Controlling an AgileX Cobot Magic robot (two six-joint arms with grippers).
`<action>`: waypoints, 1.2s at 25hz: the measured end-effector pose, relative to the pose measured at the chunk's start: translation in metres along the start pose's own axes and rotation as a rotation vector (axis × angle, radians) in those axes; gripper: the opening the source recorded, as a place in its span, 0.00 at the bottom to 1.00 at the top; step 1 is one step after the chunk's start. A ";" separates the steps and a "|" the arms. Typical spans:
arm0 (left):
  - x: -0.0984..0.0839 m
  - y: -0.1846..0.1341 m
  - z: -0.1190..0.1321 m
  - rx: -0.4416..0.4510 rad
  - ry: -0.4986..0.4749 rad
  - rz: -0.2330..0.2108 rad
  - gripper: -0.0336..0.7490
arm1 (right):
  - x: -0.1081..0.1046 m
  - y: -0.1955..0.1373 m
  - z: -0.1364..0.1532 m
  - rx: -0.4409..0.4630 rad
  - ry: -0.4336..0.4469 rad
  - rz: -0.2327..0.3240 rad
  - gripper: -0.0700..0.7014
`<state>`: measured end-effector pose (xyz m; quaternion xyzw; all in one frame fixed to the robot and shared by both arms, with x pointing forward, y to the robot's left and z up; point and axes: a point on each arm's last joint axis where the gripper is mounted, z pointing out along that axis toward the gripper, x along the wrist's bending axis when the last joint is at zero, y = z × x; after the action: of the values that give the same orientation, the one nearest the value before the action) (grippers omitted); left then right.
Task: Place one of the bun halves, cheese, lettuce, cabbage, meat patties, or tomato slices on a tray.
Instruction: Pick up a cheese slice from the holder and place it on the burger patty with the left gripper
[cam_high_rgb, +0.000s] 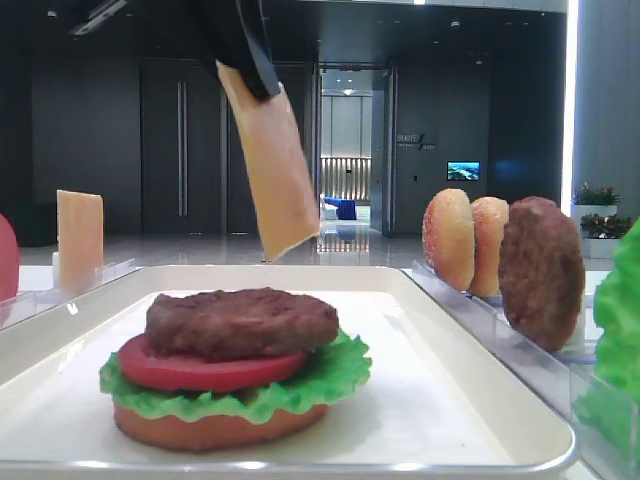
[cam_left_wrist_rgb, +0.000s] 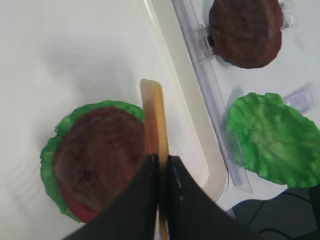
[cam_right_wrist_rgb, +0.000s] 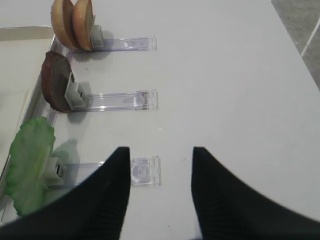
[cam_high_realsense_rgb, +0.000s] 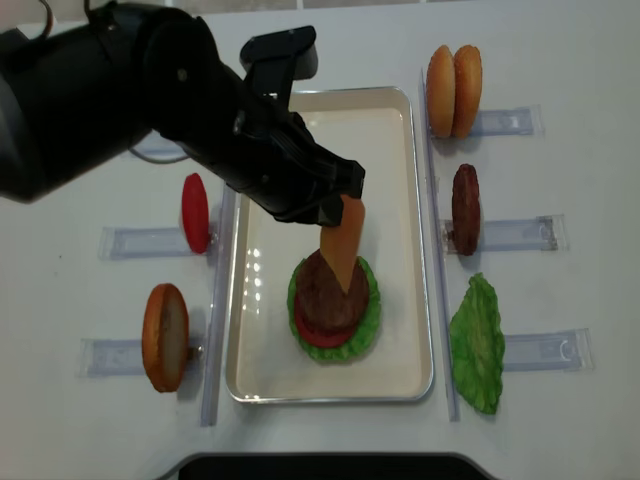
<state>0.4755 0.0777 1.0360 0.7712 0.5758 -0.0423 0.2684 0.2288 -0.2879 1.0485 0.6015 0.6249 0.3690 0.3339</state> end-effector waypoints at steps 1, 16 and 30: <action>0.003 -0.004 0.003 0.004 0.002 -0.008 0.07 | 0.000 0.000 0.000 0.000 0.001 0.000 0.46; 0.026 -0.056 0.017 -0.100 -0.121 -0.108 0.07 | 0.000 0.000 0.000 0.000 0.002 0.001 0.46; 0.023 -0.054 0.016 -0.127 -0.166 -0.134 0.07 | 0.000 0.000 0.000 0.000 0.004 0.002 0.46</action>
<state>0.4381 0.1001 0.9941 0.7063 0.6032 -0.0875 0.3600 0.2288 -0.2876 1.0486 0.6013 0.6249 0.3706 0.3325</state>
